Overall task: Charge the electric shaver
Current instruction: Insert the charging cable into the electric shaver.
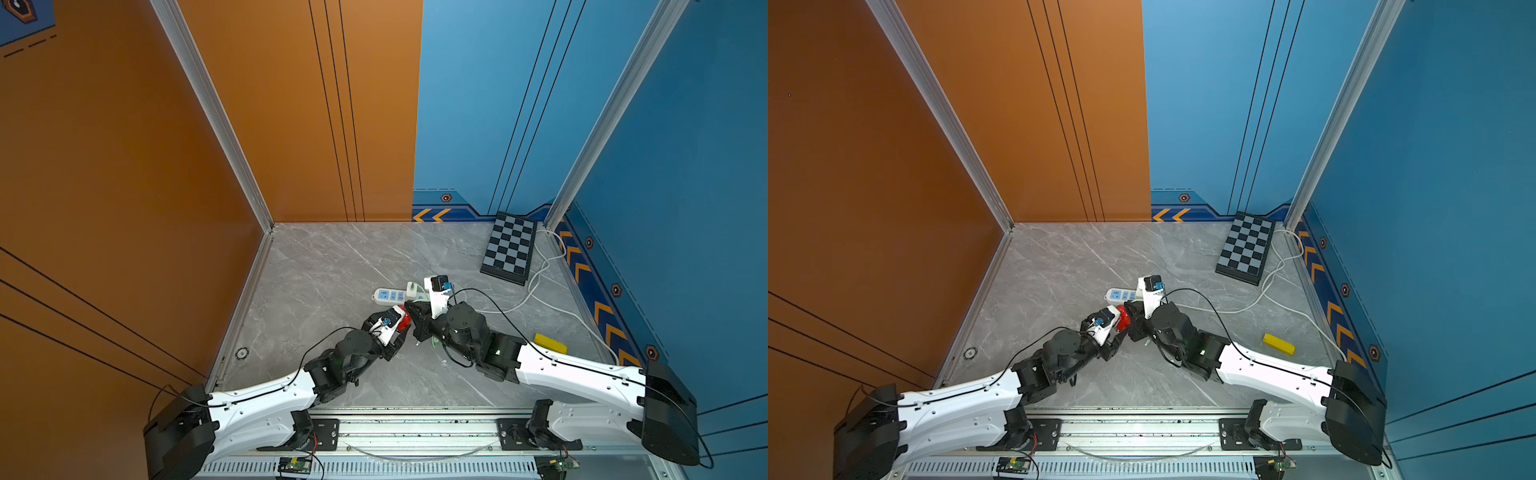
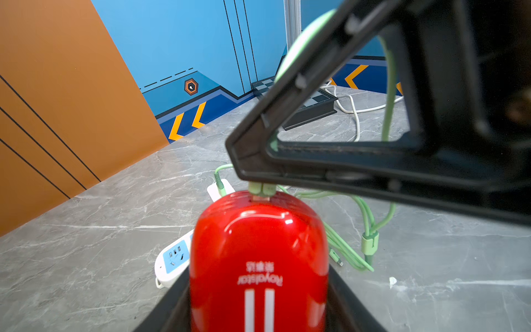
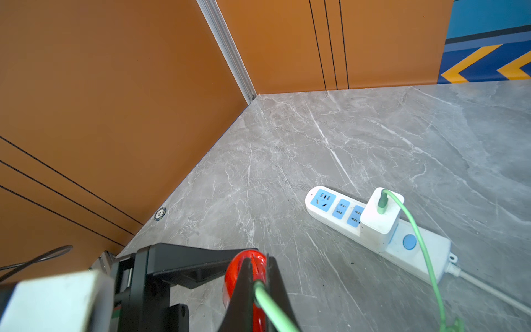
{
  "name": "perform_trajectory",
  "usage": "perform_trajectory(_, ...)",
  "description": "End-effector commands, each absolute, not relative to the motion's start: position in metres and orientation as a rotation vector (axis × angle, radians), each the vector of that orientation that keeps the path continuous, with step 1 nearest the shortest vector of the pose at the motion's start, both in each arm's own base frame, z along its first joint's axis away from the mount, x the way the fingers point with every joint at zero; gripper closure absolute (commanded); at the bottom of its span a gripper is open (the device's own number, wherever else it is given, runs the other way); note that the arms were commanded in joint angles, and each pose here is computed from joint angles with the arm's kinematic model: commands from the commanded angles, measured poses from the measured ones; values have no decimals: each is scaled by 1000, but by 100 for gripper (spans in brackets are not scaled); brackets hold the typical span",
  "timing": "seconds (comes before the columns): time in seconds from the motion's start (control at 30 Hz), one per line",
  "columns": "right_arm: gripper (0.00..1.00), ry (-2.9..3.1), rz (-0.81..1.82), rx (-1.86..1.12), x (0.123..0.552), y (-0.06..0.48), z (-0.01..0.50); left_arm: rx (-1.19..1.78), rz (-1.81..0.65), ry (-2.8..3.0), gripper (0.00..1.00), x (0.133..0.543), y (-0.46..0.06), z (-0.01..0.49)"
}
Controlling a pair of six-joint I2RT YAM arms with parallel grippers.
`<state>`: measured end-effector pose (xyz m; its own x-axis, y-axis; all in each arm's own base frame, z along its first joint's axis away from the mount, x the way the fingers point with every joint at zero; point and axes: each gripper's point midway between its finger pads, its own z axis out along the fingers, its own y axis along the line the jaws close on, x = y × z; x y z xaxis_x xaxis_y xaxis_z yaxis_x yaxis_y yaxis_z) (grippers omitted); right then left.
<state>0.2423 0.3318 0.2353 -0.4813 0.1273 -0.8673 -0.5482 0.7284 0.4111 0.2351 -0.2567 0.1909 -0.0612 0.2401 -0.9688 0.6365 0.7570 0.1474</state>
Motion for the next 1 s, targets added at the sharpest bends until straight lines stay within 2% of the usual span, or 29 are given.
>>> perform_trajectory(0.0,100,2171,738,-569,202,338,151,541,-609,1279,100,224,-270,316)
perform_trajectory(0.97,100,2243,666,-598,187,339,109,496,-619,1261,100,227,-257,324)
